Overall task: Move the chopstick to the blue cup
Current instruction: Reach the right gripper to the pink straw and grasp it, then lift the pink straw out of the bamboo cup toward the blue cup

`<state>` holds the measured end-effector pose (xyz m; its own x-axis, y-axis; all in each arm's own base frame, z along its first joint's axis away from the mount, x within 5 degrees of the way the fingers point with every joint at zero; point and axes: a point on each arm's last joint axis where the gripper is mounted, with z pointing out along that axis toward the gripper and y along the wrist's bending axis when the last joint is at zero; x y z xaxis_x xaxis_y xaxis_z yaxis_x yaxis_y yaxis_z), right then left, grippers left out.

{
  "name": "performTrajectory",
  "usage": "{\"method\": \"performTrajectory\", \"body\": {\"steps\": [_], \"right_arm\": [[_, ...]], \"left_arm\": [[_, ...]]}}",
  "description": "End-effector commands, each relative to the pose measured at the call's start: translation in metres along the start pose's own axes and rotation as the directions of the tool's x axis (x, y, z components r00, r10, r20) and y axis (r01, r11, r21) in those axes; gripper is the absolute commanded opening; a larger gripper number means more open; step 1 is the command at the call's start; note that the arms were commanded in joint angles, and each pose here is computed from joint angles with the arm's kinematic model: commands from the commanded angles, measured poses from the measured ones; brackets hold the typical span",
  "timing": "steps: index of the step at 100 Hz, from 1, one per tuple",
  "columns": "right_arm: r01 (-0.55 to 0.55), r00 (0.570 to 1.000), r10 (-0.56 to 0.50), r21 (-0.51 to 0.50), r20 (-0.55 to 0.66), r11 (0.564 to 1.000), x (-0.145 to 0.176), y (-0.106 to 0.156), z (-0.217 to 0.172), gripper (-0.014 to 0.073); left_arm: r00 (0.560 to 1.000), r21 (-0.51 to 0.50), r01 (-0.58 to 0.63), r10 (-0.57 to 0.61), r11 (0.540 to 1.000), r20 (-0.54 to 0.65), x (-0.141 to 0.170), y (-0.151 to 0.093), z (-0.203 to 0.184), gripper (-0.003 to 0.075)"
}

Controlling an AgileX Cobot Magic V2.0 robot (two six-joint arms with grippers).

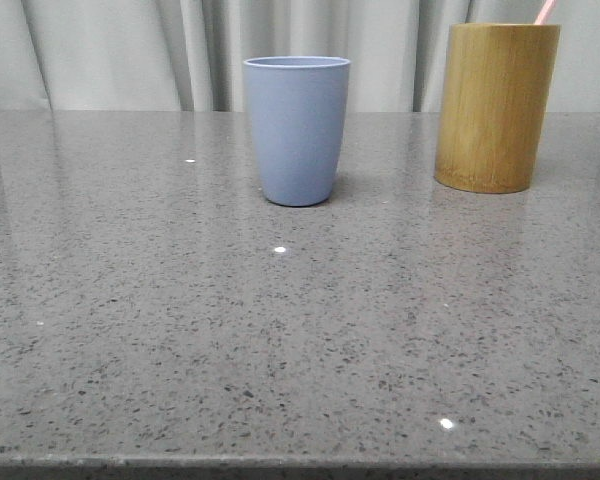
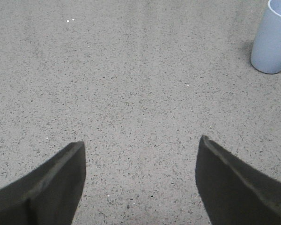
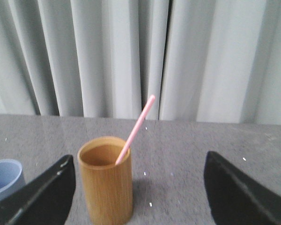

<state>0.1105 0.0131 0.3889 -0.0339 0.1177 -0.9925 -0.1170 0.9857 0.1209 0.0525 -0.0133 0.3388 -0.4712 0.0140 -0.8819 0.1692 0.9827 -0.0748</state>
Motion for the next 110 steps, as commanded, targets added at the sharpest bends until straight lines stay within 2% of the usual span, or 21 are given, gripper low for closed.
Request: {"method": "performTrajectory", "body": {"steps": [1, 29, 58, 88, 110], "right_arm": [[-0.006, 0.992, 0.006, -0.003, 0.130, 1.000, -0.015, 0.000, 0.022, 0.0569], [-0.103, 0.982, 0.099, 0.017, 0.161, 0.995, 0.003, -0.007, 0.101, 0.0569], [-0.202, 0.976, 0.199, 0.035, 0.087, 0.979, 0.017, -0.011, 0.166, 0.0569], [-0.235, 0.968, 0.231, 0.035, 0.100, 0.971, 0.020, -0.012, 0.207, 0.0568], [-0.286, 0.951, 0.280, 0.026, 0.131, 0.958, 0.027, -0.014, 0.219, 0.0485]], "left_arm": [[0.996, 0.006, 0.014, -0.015, 1.000, 0.088, -0.012, -0.001, -0.003, 0.0482], [0.996, 0.006, 0.014, -0.015, 1.000, 0.088, -0.012, -0.001, -0.003, 0.0482], [0.996, 0.006, 0.014, -0.015, 1.000, 0.088, -0.012, -0.001, -0.003, 0.0482], [0.996, 0.006, 0.014, -0.015, 1.000, 0.088, -0.012, -0.001, -0.003, 0.0482], [0.996, 0.006, 0.014, -0.015, 1.000, 0.088, -0.012, -0.001, -0.003, 0.0482]]}}
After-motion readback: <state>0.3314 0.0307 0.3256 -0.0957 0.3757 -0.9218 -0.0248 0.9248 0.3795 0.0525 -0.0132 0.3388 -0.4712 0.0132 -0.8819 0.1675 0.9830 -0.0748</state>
